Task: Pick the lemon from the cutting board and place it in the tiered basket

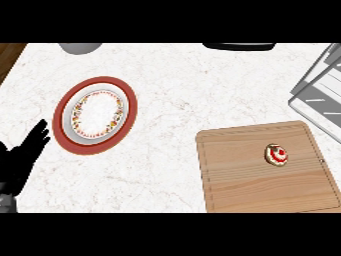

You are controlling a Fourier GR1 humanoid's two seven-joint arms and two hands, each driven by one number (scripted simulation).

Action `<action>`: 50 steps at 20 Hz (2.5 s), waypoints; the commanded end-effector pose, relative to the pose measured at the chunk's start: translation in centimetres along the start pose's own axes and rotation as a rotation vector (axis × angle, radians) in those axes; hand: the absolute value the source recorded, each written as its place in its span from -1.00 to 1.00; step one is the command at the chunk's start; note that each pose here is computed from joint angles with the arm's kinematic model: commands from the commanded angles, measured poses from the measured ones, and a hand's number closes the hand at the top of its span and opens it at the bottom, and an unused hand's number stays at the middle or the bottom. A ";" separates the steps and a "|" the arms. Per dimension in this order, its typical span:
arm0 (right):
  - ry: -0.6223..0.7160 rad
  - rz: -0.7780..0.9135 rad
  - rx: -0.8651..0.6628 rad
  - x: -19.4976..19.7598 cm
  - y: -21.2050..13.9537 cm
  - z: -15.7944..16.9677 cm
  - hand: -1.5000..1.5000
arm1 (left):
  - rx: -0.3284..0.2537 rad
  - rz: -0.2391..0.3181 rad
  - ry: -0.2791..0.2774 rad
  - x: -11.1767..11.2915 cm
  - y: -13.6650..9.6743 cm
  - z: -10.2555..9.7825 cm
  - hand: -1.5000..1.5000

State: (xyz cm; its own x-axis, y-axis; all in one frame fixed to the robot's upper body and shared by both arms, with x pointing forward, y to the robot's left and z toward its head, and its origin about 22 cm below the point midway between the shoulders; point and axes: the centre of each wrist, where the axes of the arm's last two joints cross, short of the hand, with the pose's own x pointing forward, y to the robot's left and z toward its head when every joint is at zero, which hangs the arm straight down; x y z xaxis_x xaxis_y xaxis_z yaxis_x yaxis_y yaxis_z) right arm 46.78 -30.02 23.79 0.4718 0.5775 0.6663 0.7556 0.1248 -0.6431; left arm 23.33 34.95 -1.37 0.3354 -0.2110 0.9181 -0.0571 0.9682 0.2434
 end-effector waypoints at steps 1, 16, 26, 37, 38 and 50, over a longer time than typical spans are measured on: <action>0.003 -0.046 0.000 -2.3 -1.9 -3.5 1.00 | 0.001 0.003 0.003 0.9 -0.3 -0.6 0.00; -0.247 0.753 0.024 -6.2 -5.3 -8.1 1.00 | -0.006 -0.008 -0.008 0.7 -0.2 -0.7 0.00; -0.233 0.856 0.150 -5.1 -6.4 -8.8 1.00 | -0.020 0.001 -0.003 0.4 -2.1 -0.3 0.00; 0.247 0.796 0.345 -10.7 -6.2 -9.7 -1.00 | -0.012 0.001 0.000 1.6 -1.2 -1.0 0.00; 0.258 0.771 0.342 -10.2 -5.4 -9.1 -1.00 | -0.010 -0.009 0.004 0.4 -0.3 0.1 0.00; 0.219 0.389 0.012 -5.4 -10.9 -11.6 -1.00 | 0.008 0.000 0.023 -0.1 0.3 0.5 0.00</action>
State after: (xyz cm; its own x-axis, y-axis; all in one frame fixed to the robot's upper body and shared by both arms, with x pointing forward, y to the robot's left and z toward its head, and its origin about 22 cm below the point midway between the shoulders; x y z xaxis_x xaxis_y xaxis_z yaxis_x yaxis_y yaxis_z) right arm 41.45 -44.27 28.78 0.8397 0.4436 0.3133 0.3748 -0.0558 -0.9254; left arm 22.92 34.95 -1.27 0.3432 -0.2119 0.9150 -0.0532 0.9683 0.2442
